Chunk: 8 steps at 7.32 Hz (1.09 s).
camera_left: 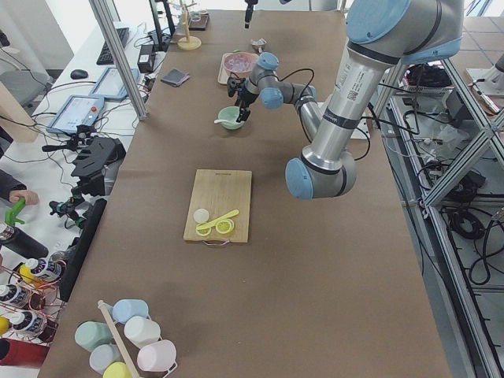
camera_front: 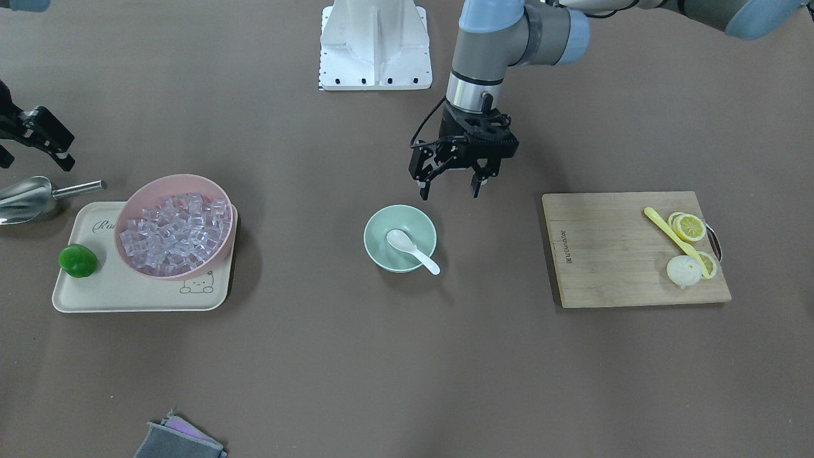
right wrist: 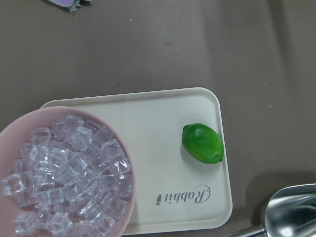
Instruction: Put spoon and ice into bowl
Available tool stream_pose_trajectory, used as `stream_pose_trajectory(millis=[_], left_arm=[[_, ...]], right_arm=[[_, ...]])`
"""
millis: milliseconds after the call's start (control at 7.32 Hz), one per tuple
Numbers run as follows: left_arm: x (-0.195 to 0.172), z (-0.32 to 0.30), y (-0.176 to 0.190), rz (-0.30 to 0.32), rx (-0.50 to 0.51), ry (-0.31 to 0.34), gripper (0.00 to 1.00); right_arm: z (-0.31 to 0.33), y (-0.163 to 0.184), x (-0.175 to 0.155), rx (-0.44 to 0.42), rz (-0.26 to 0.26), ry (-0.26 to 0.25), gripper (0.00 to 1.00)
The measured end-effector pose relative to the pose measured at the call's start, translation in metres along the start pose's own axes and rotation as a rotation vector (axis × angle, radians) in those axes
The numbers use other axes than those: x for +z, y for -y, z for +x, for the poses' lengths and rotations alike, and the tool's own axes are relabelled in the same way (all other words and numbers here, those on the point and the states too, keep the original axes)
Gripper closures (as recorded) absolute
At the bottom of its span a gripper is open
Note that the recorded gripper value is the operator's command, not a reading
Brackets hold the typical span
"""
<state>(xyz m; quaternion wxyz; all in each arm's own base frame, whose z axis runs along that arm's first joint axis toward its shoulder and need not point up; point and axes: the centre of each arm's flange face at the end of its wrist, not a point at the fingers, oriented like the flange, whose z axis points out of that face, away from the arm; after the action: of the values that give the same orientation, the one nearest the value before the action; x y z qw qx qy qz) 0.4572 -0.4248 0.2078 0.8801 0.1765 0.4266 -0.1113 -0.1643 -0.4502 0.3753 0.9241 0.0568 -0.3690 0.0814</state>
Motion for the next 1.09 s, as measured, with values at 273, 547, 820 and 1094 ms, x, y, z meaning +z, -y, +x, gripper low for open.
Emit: stream_pose_trajectory(millis=[273,547,820,1094], left_arm=[[-0.015,-0.076,0.042,-0.096,0.222,0.058,0.02],[-0.029,-0.178,0.097,-0.18,0.406,0.076,0.02],[-0.041,-0.248,0.116,-0.203,0.481,0.073,0.02],[-0.043,-0.275,0.114,-0.2,0.493,0.071,0.02]], right_arm=[[-0.06,-0.006,0.011,0.018,0.016,-0.04,0.05],[-0.092,-0.023,0.03,0.097,0.045,-0.068,0.05],[-0.116,-0.045,0.056,0.145,0.085,-0.112,0.06],[-0.136,-0.06,0.09,0.162,0.129,-0.168,0.1]])
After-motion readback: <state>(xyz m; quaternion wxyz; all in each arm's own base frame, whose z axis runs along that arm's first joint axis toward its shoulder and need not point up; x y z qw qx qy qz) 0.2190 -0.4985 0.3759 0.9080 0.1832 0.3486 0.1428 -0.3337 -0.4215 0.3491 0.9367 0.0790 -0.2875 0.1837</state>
